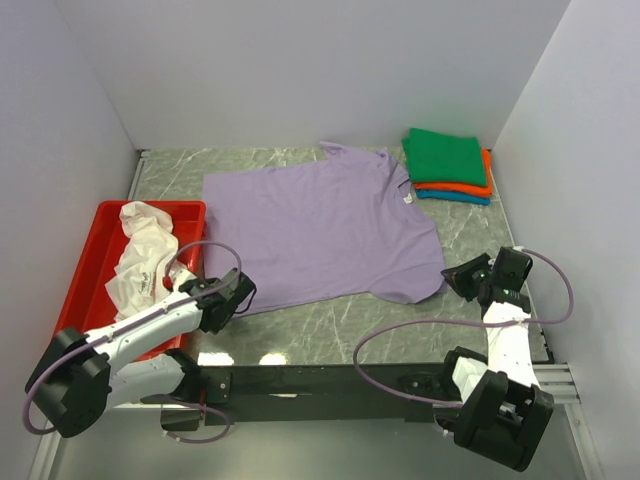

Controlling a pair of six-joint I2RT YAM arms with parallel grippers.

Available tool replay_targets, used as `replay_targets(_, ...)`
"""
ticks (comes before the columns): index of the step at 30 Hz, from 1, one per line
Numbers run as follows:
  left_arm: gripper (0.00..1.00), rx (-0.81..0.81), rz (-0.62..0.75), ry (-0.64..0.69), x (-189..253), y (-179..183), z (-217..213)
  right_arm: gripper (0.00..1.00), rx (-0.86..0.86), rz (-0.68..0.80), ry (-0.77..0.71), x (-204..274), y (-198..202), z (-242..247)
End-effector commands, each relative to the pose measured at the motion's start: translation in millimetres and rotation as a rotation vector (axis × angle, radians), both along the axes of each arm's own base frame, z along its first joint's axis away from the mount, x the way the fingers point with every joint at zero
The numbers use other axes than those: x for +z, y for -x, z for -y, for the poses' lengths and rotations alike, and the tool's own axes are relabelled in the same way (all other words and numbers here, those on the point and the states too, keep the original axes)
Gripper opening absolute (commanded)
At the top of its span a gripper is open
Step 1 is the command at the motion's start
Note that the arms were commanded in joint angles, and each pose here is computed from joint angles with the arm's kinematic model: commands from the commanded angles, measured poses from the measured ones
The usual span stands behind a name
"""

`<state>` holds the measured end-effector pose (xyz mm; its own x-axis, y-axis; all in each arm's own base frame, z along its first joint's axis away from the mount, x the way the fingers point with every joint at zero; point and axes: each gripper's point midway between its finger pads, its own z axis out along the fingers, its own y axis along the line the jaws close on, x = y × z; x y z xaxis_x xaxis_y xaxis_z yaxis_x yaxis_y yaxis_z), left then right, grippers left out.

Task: Fold and stack the t-shirts
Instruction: Fold the tshirt

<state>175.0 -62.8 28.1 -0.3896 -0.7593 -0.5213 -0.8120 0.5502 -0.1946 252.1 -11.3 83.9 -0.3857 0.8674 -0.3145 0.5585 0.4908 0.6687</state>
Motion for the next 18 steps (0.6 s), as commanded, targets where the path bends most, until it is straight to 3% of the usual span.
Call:
replay_targets(1, 0.44, 0.058, 0.016, -0.011, 6, 1, -4, 0.25, 0.004, 0.039, 0.023, 7, -8, 5)
replay_targets(14, 0.5, 0.063, -0.005, -0.042, -9, -1, -4, 0.25, 0.014, 0.025, 0.025, 2, -7, 5)
replay_targets(18, 0.43, 0.051, 0.009, -0.056, -10, -6, -4, 0.25, 0.014, 0.023, 0.027, 1, -8, 5)
